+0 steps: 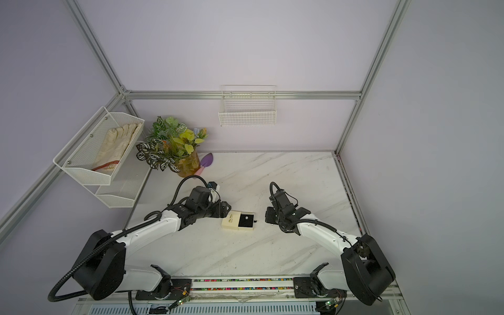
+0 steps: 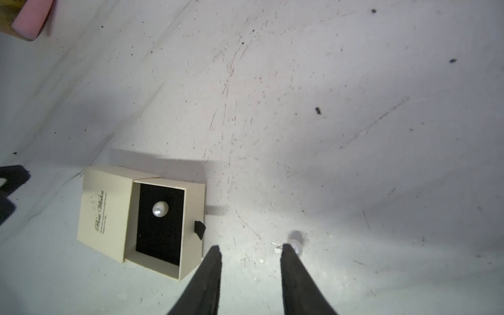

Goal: Place the earrings into the drawer-style jewelry box
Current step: Pick up the earring from the center of the board.

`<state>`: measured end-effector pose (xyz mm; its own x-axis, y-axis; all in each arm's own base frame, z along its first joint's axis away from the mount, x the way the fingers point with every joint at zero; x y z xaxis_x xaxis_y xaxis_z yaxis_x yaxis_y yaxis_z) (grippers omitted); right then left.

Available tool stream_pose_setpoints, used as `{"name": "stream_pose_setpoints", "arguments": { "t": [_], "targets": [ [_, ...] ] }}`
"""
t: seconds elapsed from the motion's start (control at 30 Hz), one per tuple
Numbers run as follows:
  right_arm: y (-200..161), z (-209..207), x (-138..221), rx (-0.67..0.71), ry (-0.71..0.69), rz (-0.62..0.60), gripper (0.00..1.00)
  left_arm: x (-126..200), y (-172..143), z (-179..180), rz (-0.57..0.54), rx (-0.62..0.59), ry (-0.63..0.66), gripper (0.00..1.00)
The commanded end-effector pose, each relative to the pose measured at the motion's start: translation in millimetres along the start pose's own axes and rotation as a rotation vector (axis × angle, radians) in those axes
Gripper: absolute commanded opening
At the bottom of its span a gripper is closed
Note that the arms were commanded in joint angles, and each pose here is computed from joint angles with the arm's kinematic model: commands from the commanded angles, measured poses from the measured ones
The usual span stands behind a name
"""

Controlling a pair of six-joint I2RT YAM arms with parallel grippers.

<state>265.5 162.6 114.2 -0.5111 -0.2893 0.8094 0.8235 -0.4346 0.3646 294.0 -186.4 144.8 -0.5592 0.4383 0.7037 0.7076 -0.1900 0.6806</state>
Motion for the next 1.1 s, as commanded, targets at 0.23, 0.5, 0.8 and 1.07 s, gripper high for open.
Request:
{"name": "stream_pose_setpoints", "arguments": {
  "t": [0.23,0.5,0.8,1.07],
  "targets": [
    [-4,-32,-20,-0.093,-0.222,0.008,0.43,15,2,-1,-0.042,-0.012,0.003,0.81],
    [-14,-36,-22,-0.196,-0.262,0.061,0.45,16,6,0,-0.050,-0.014,0.015,0.81],
    [-15,-20,-25,-0.200,-0.173,0.127,0.45,13,6,0,-0.039,-0.014,0.015,0.81],
    [-15,-24,-27,-0.277,-0.201,0.110,0.43,12,6,1,-0.038,-0.017,0.019,0.81]
  ]
}}
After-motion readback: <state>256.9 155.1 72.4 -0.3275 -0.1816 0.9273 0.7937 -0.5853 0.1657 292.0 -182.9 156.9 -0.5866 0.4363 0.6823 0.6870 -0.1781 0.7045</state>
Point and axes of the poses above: each gripper's point midway between its finger pads, its own x axis back along the fingers, its own z axis along the line the jaws close on, y = z × x, the point moved 4 cm from there along x, back along the fingers, and after that the axes turned 14 degrees about -x, right-handed, at the moved point
